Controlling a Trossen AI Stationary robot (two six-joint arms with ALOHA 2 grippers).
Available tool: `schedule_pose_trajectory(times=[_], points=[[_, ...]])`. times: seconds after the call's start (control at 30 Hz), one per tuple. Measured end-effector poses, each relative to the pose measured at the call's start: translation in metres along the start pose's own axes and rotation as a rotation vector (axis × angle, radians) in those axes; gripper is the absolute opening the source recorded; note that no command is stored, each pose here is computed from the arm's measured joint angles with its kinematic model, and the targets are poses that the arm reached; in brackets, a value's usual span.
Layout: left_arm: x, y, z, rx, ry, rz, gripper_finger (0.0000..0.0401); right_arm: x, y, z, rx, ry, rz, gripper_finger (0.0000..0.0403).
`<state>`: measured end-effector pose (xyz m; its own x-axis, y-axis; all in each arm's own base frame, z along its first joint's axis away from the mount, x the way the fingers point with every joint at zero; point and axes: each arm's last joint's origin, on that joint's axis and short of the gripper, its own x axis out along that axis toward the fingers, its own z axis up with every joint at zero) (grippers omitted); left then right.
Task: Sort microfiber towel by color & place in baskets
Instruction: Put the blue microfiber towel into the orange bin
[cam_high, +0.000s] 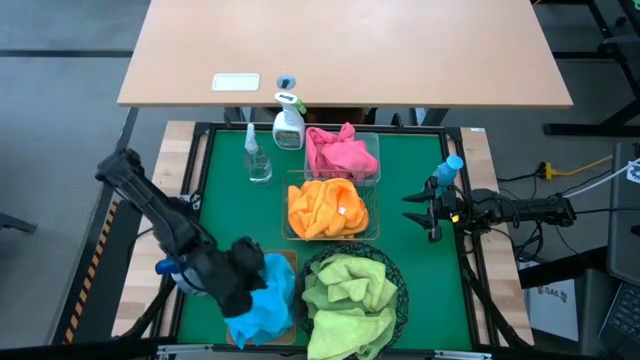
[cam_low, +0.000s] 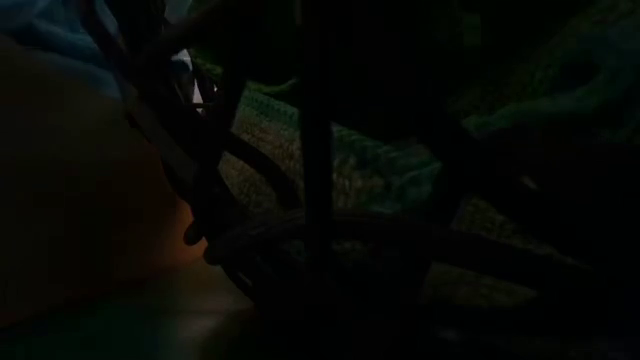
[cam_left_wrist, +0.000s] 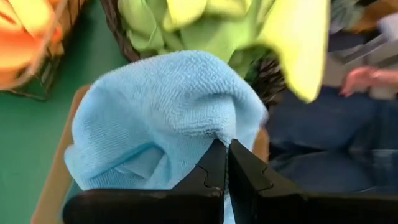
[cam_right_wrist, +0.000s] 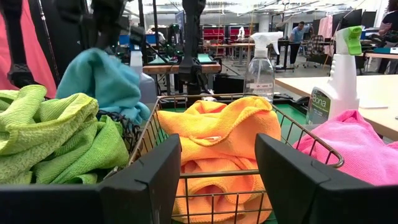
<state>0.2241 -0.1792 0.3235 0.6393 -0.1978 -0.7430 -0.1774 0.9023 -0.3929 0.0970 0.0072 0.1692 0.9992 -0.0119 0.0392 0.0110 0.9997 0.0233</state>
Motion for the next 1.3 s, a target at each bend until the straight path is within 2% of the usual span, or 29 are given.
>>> schedule_pose_trajectory(times=[0.4, 0.7, 0.93, 1.3], points=[[0.096, -0.005, -0.032, 0.065, 0.232, 0.181, 0.0, 0.0, 0.0, 0.0, 0.0, 0.0, 0.0, 0.0205], [0.146, 0.002, -0.055, 0.096, 0.341, 0.294, 0.0015, 0.0, 0.0, 0.0, 0.0, 0.0, 0.0, 0.0205], [0.155, 0.004, -0.059, 0.092, 0.366, 0.308, 0.0039, 0.0, 0.0, 0.0, 0.0, 0.0, 0.0, 0.0205], [0.138, 0.002, -0.047, -0.001, 0.367, 0.235, 0.0108, 0.0, 0.0, 0.0, 0.0, 0.0, 0.0, 0.0205]])
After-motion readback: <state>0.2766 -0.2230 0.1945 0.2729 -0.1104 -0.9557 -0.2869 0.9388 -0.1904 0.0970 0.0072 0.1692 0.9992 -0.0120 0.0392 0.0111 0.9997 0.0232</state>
